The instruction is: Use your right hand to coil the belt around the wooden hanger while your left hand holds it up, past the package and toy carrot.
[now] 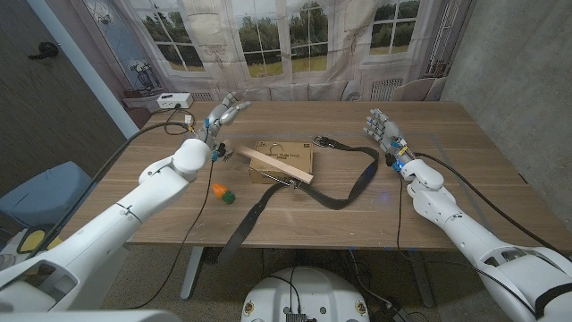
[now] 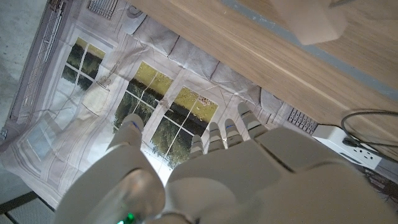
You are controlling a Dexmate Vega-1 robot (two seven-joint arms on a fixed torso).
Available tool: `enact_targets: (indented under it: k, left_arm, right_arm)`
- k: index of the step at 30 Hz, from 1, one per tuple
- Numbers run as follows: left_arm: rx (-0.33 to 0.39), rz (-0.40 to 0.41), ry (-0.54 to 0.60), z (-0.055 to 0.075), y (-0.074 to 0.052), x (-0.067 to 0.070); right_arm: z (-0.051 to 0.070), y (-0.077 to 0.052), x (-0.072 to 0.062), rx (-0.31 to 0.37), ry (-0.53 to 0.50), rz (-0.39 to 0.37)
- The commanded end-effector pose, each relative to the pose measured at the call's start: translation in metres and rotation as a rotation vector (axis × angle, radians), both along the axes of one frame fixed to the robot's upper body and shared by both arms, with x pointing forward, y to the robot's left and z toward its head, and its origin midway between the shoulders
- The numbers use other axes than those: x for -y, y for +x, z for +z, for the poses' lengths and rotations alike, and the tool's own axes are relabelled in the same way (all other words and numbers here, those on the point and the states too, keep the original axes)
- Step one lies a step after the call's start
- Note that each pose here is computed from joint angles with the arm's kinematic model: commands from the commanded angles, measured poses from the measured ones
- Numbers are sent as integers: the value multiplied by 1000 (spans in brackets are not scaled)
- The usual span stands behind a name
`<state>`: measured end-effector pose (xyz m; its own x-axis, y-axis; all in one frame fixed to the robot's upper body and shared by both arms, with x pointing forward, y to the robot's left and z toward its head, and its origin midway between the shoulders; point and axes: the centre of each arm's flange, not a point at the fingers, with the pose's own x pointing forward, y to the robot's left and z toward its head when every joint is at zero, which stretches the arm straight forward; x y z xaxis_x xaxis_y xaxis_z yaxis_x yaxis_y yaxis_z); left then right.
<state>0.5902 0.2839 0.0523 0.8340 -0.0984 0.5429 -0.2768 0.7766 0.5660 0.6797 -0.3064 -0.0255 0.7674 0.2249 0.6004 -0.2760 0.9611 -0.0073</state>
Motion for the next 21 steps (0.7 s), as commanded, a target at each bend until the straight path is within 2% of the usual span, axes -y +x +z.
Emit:
enact_targets:
  k: [1, 7, 13, 15, 21]
  left_arm:
    - [-79, 118, 216, 15, -20, -12]
    - [-155, 160, 323, 23, -25, -15]
    - [-254, 211, 467, 38, -30, -14]
    - [-267, 246, 507, 41, -32, -13]
    - [-318, 283, 581, 52, -37, -13]
  right_arm:
    - [-2, -3, -5, 8, 4, 6]
    - [-4, -4, -7, 6, 5, 8]
    - [-6, -7, -7, 8, 12, 0]
    - [-7, -7, -7, 10, 15, 0]
    - [-9, -10, -8, 13, 23, -5]
